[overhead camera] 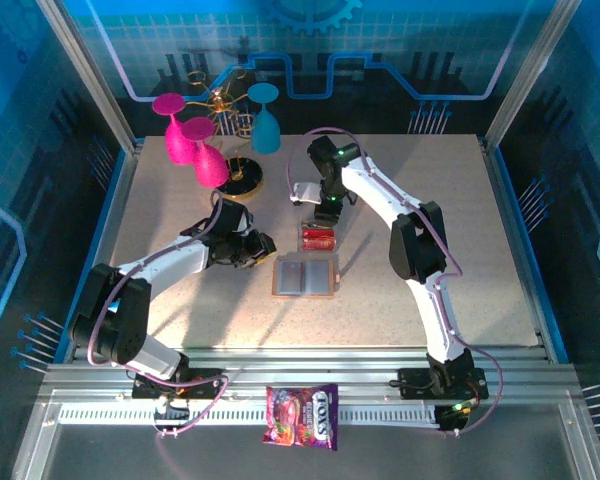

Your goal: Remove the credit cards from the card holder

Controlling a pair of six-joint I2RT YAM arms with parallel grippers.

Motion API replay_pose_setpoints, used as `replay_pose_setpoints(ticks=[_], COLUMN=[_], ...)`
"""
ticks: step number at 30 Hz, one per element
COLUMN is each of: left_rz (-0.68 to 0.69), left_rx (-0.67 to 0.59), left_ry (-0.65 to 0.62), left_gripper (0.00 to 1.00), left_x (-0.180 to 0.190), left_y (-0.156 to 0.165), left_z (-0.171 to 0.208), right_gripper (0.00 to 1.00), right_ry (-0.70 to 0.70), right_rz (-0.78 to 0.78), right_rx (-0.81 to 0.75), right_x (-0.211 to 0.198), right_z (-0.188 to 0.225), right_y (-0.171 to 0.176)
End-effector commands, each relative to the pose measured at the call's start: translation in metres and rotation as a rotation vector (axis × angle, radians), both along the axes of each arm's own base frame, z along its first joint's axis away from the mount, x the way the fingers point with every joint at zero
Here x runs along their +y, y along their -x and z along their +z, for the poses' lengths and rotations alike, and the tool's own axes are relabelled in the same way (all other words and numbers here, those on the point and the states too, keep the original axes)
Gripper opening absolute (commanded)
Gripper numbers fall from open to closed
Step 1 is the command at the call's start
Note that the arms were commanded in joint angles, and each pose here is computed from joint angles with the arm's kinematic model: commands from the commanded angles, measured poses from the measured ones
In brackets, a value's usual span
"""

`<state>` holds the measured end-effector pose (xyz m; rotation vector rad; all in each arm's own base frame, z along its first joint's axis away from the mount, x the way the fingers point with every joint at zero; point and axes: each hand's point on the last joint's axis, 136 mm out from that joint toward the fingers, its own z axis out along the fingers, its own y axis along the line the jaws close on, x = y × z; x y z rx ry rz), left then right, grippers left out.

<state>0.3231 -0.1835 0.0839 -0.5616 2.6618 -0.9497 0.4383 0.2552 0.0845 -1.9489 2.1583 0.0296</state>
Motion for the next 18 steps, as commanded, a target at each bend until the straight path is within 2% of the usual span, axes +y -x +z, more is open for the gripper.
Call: replay_pose_setpoints(ticks=[1, 11, 18], left_rz=[0.003, 0.006, 0.003], left_rx=[0.008, 0.01, 0.01], left_ry=[0.017, 0.019, 0.019], left_gripper=[0.28, 0.28, 0.28], left_x=[0.001, 0.001, 0.001], left_y=[0.0, 0.0, 0.001], left_z=[0.002, 0.0, 0.0], right_gripper=[0.56, 0.55, 0.55], right_ry=[-0.011, -0.073, -0.049], right_rz=[-0.048, -0.073, -0.09], right_rx=[-0.089, -0.173, -0.189], right_x=[-0.006, -0.002, -0.004], right_z=[0.019, 0.048, 0.035], right_y=[-0.016, -0.023, -0.032])
